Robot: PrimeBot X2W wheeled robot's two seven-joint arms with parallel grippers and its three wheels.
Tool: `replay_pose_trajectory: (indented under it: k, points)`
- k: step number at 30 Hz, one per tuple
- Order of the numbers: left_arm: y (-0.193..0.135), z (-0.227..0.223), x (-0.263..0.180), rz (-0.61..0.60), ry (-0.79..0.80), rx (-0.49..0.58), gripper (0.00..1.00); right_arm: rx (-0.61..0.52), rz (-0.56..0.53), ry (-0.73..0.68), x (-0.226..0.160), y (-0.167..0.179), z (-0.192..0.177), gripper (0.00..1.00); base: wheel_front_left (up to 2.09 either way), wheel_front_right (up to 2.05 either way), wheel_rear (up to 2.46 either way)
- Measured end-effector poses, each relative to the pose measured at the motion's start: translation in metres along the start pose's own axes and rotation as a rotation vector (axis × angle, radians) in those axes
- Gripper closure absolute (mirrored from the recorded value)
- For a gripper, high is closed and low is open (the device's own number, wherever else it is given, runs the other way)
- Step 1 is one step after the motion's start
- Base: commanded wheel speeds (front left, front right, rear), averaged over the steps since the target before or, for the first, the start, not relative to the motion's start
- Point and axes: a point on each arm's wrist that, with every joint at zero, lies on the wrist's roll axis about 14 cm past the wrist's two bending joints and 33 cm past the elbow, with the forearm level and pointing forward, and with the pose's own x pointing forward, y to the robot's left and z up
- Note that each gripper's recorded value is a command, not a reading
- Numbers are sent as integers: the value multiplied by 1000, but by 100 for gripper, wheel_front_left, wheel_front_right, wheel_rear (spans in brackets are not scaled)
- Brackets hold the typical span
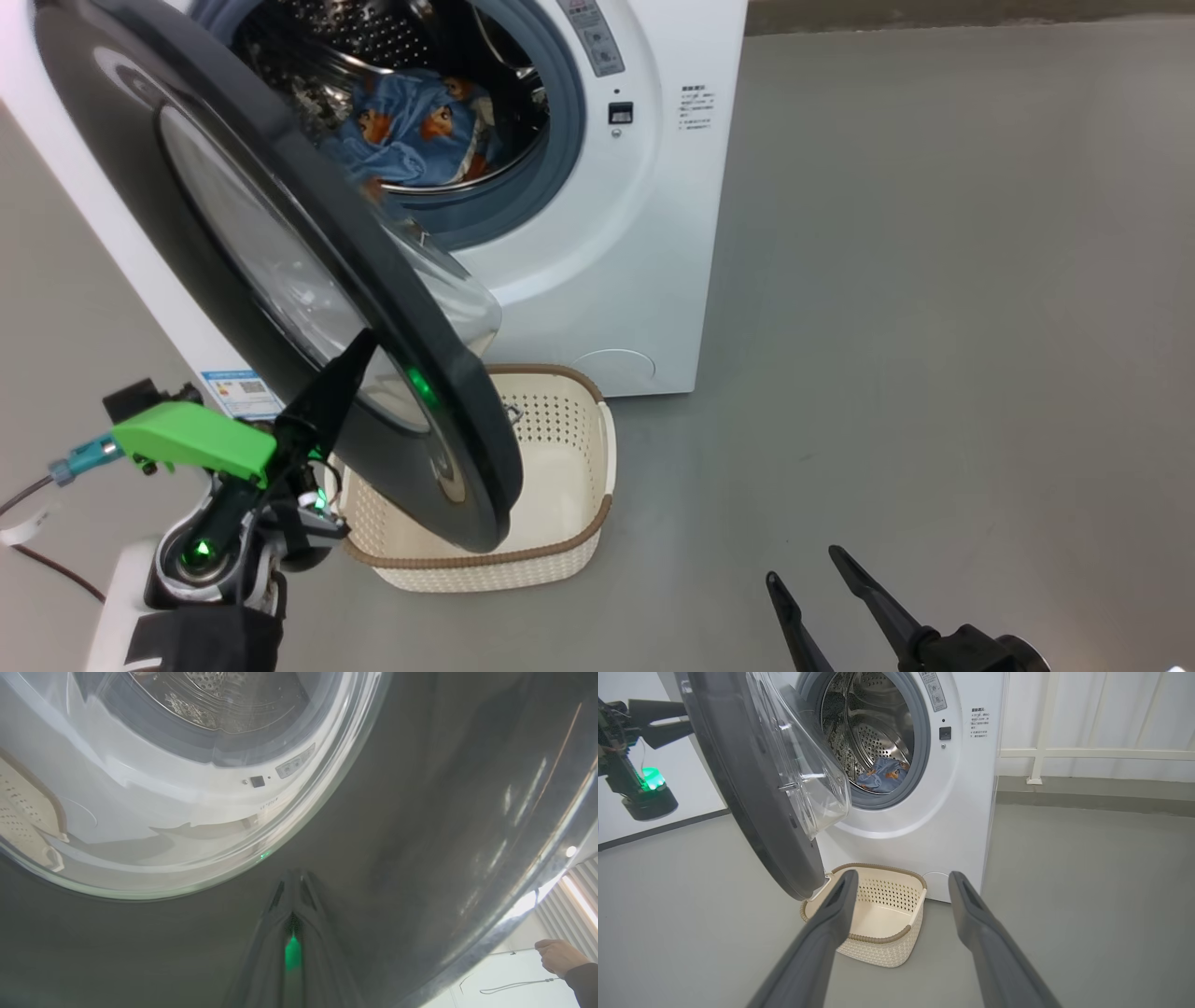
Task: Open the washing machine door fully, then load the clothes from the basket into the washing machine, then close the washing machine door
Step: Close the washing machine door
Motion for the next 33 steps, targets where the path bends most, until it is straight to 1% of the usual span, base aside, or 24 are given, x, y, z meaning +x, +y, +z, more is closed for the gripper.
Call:
replay_pose_trajectory:
  k: [9,18,24,33]
  points:
    - [-2,-8,17,4,12,-1,100,0,-24,-3,-5,-5,1,0,0,0,0]
    - [-4,-7,30,17,0,4,100,-7,-22,-22,-2,-5,7,0,0,0,0]
    - [-5,-13,43,39,4,36,100,-7,-13,-18,-4,-2,6,0,0,0,0]
    - [-6,-22,60,55,9,52,100,-14,-17,-19,-4,-5,6,0,0,0,0]
